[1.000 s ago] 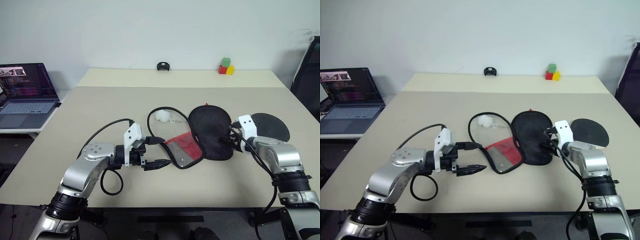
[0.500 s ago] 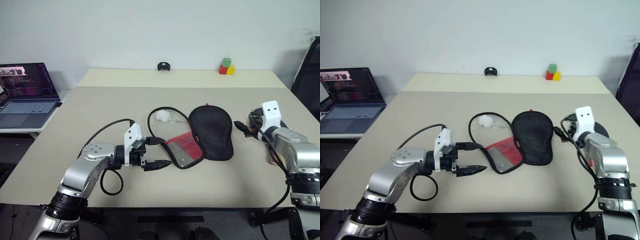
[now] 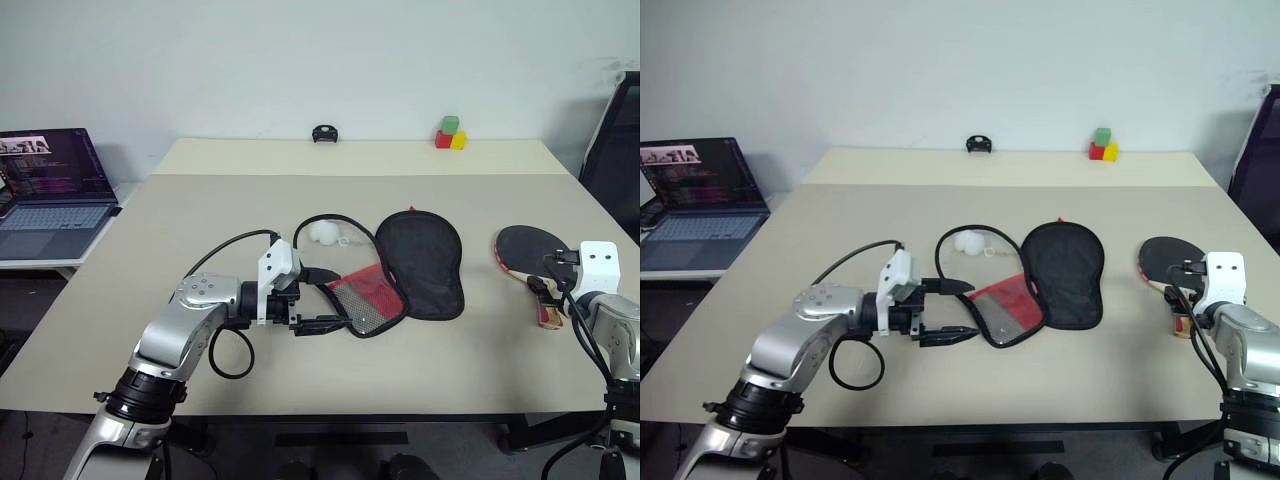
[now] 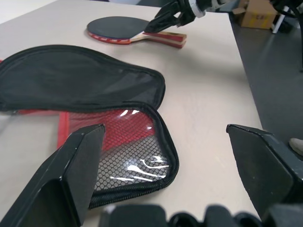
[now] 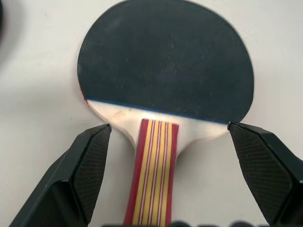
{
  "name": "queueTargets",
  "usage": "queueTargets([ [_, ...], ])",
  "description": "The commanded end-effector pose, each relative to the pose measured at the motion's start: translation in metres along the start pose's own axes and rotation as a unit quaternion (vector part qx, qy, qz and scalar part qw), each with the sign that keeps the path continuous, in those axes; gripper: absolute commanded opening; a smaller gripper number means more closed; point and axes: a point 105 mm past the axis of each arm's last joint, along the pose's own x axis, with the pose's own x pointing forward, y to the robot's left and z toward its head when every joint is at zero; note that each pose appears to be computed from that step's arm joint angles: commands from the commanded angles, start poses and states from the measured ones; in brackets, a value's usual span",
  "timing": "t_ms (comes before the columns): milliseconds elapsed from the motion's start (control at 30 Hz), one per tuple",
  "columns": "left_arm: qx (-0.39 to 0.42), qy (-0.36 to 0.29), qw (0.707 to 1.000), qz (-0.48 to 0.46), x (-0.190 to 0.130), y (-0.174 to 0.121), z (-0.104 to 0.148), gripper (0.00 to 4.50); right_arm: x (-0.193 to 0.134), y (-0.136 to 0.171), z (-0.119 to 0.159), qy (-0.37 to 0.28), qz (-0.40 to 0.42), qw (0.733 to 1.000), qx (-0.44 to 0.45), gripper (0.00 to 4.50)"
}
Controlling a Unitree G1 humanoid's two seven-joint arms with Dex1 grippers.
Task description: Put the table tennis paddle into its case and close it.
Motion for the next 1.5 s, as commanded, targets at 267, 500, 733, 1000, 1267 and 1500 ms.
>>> queueTargets([
  [267,0.043,-0.009,0.999,-0.022,0.004,0.002,0.017,4.5,0.006,-0.006,-0.007,0.035,0.007,0.999,0.021,4.31],
  [500,0.053,-0.013,0.998,-0.026,0.007,0.003,0.022,4.5,0.018,-0.004,-0.011,0.06,0.023,0.998,0.013,4.31],
  [733,0.057,-0.014,0.998,-0.025,0.006,0.004,0.023,4.5,0.022,-0.006,-0.023,0.087,0.025,0.996,0.025,2.46],
  [1000,0.049,-0.008,0.999,-0.002,-0.004,0.006,0.018,4.5,0.018,-0.01,-0.014,0.057,0.005,0.997,0.05,1.08],
  [1267,0.035,0.0,0.999,0.021,-0.015,0.008,0.011,4.5,-0.005,0.009,0.04,-0.027,0.022,0.995,0.09,1.08],
  [1500,0.03,0.001,0.999,0.023,-0.016,0.006,0.008,4.5,-0.029,0.085,0.065,-0.054,0.107,0.984,0.135,1.08],
])
